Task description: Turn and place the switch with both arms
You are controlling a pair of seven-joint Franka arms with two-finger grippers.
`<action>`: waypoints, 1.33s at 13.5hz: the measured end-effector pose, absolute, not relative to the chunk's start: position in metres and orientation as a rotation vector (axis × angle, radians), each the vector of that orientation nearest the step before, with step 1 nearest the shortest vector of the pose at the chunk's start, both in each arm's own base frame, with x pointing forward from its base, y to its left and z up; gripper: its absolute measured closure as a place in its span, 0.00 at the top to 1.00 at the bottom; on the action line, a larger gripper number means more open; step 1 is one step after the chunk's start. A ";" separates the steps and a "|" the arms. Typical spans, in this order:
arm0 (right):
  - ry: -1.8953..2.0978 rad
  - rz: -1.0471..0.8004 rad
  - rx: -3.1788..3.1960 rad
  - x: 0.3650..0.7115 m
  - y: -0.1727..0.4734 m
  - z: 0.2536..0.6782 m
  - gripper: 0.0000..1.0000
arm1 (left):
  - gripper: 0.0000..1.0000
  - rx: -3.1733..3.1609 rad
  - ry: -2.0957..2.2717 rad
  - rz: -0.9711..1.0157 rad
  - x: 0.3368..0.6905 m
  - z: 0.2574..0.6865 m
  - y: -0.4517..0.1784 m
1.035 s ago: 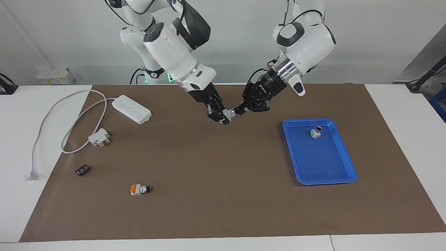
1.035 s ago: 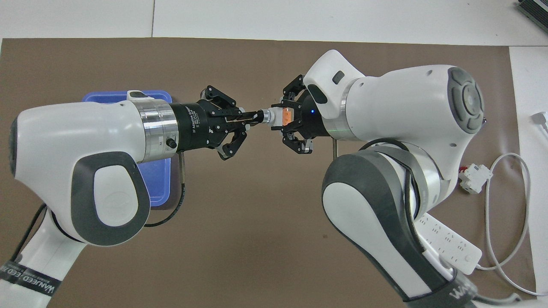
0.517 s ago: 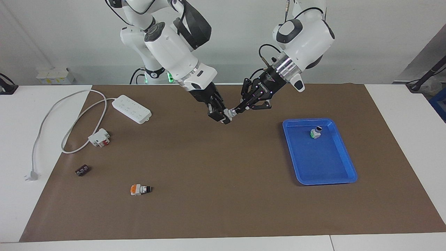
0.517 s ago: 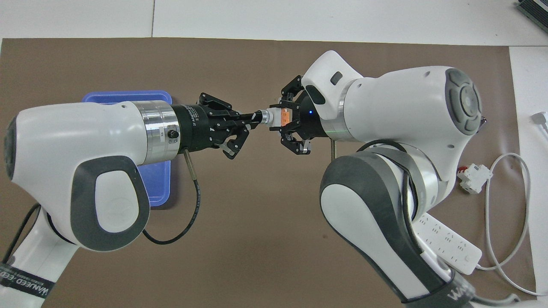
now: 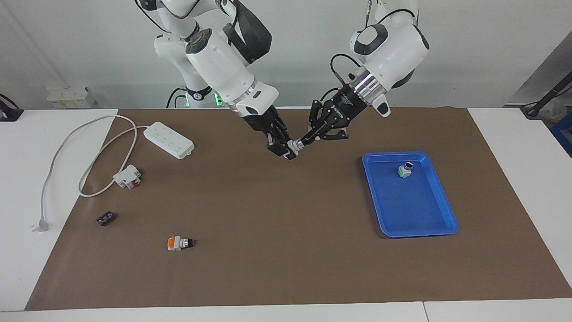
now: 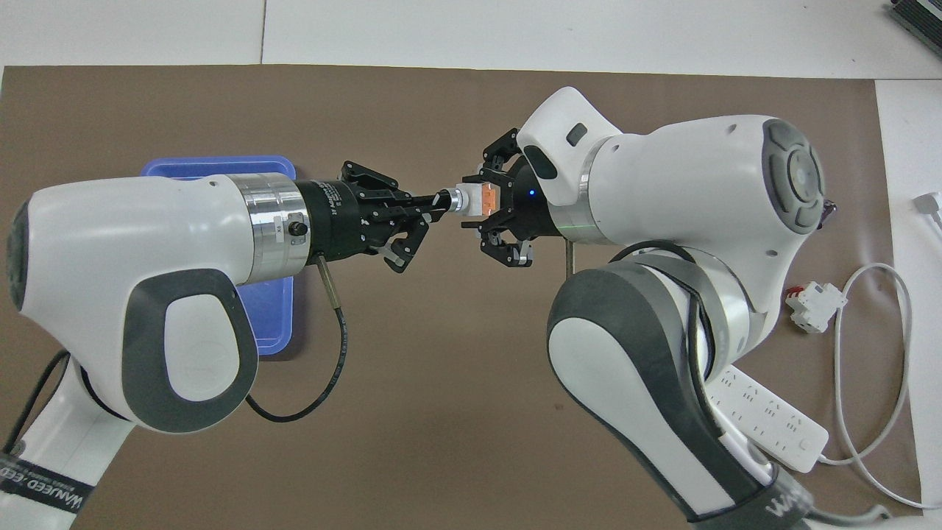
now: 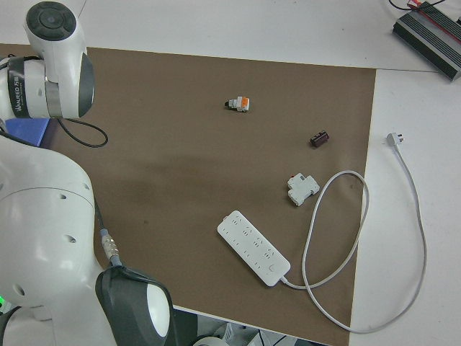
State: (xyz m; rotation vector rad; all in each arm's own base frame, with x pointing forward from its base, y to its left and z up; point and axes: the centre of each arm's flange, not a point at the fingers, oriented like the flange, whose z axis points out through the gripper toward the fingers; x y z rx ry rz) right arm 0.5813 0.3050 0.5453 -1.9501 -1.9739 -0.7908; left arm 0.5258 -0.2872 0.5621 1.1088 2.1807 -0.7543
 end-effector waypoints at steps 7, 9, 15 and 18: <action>-1.965 -0.778 -1.955 0.579 0.307 0.542 1.00 | 0.10 1.209 2.177 -0.559 0.532 0.563 -0.278; -1.936 -0.772 -1.978 0.580 0.306 0.543 1.00 | 0.10 1.302 2.164 -0.444 0.530 0.563 -0.280; -1.927 -0.726 -2.102 0.584 0.291 0.547 1.00 | 0.10 1.703 1.957 -0.165 0.529 0.557 -0.279; -1.885 -0.701 -2.185 0.585 0.272 0.559 1.00 | 0.10 1.886 1.828 -0.065 0.540 0.552 -0.255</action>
